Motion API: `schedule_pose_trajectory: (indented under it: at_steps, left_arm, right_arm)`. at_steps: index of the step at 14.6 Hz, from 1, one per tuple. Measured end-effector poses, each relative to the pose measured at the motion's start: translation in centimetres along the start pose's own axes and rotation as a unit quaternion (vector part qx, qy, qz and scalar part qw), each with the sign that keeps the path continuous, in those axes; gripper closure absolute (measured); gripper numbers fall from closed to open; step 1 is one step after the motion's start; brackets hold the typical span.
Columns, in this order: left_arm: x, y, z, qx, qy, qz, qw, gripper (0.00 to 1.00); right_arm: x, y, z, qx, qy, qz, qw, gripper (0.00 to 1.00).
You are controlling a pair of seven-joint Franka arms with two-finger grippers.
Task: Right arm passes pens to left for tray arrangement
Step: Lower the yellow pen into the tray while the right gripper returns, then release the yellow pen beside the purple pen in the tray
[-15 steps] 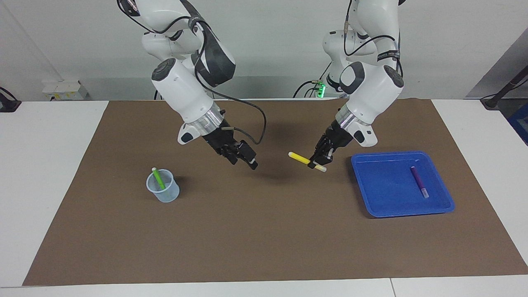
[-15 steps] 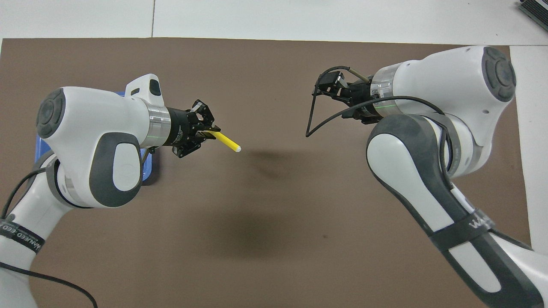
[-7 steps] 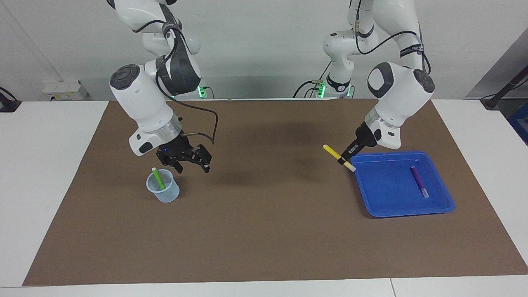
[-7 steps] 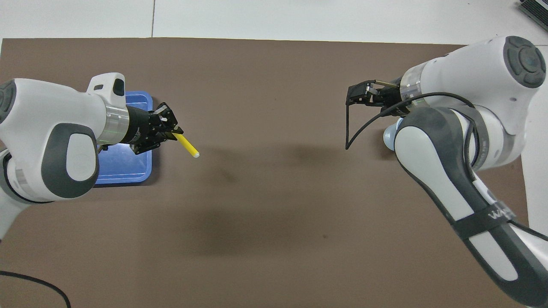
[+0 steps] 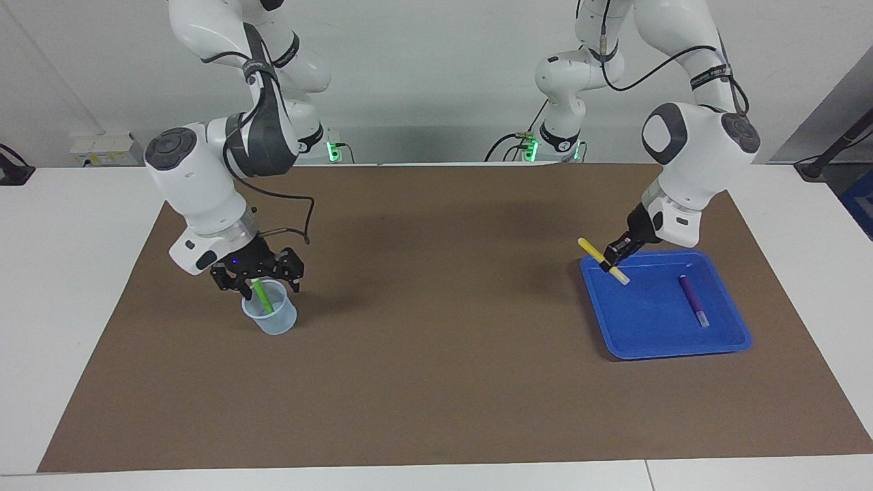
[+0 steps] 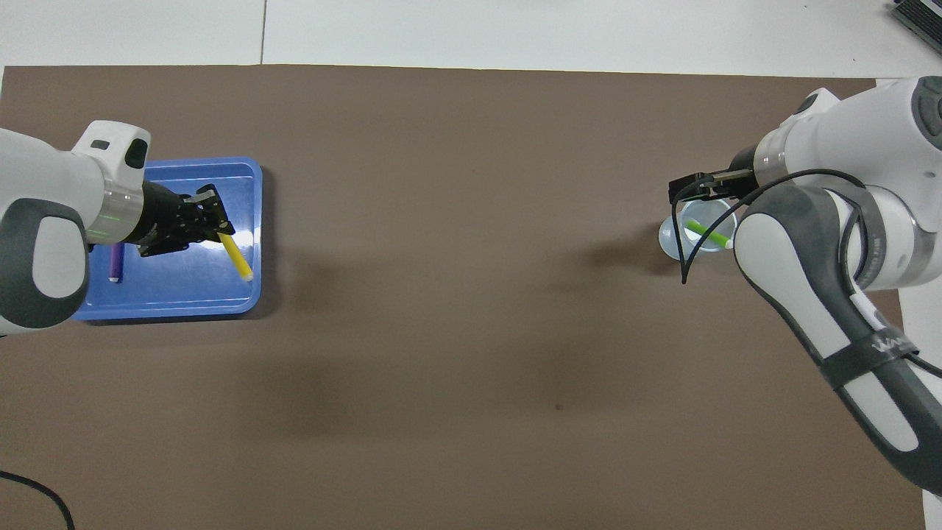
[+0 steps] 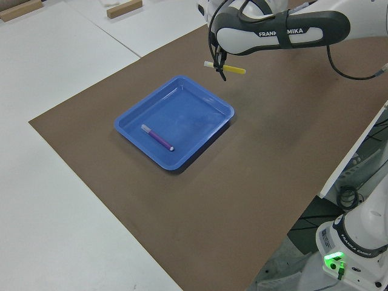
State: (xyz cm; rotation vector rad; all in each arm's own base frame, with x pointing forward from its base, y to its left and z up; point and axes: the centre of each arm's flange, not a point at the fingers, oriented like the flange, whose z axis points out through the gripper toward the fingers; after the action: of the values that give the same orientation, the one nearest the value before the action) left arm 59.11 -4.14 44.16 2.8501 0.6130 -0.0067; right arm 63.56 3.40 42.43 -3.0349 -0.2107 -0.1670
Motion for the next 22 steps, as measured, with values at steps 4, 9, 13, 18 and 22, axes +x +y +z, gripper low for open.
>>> schedule_pose_trajectory:
  at_steps: [4,9,13,18,22]
  left_arm:
    - [3.4,-3.5,0.8,0.043,0.008,0.073,0.996,0.83]
    - [7.6,-6.4,2.8,0.075,0.004,0.155,0.985,0.83]
    - [9.5,-7.1,4.1,0.092,0.001,0.190,0.977,0.83]
    - [10.7,-9.0,6.0,0.098,-0.001,0.214,0.972,0.83]
    - [10.3,-10.7,9.9,0.092,0.005,0.213,0.973,0.83]
  right_arm:
    - [-2.3,2.0,2.5,-0.002,-0.023,-0.040,0.999,0.03]
    - [-4.2,2.3,2.2,-0.007,-0.037,-0.067,0.997,0.28]
    - [-4.9,3.8,0.7,-0.010,-0.044,-0.087,0.995,0.29]
    - [-4.9,4.2,0.5,-0.014,-0.034,-0.098,0.995,0.34]
    - [-5.1,4.0,1.3,-0.017,-0.027,-0.101,0.994,0.42]
